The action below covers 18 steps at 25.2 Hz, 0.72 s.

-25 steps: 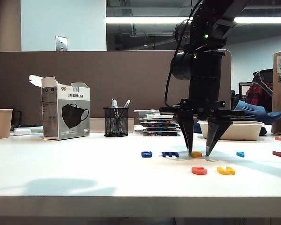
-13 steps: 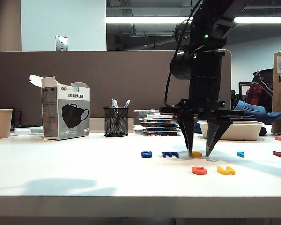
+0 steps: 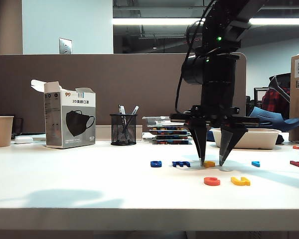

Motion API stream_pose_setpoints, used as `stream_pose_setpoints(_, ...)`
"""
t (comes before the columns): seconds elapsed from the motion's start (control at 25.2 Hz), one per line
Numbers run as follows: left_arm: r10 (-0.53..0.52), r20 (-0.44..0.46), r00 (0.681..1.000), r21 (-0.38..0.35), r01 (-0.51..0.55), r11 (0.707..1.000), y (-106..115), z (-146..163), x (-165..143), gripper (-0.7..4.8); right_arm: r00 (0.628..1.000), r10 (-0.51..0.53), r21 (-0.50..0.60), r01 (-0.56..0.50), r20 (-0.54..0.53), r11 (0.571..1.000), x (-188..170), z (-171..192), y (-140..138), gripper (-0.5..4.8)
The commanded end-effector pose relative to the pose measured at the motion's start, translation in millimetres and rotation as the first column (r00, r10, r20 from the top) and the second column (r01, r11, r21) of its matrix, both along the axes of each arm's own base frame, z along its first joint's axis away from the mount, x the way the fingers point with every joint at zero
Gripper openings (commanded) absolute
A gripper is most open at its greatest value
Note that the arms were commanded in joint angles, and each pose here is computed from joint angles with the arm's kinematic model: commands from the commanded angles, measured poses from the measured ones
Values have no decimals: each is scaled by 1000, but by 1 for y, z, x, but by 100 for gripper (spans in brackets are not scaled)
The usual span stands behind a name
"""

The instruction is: Select the appropriate letters from the row of letter magnets placed on the table to arrange into the word "cup".

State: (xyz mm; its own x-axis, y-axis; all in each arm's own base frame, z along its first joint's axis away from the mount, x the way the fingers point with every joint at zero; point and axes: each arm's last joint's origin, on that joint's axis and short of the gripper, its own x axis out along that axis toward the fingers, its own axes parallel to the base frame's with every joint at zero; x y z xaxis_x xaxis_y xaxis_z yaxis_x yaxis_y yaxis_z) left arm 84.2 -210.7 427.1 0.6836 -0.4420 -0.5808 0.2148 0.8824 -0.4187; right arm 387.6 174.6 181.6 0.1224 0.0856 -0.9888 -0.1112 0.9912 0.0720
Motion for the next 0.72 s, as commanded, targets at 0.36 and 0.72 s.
stream_pose_setpoints(0.36,2,8,1000,-1,-2,1000,1,2,0,-5,1000,-11,13,11,-26,1000,-2,-7,4,134)
stream_pose_setpoints(0.72,2,8,1000,-1,-2,1000,1,2,0,-5,1000,-10,12,10,-25,1000,-2,-7,5,134)
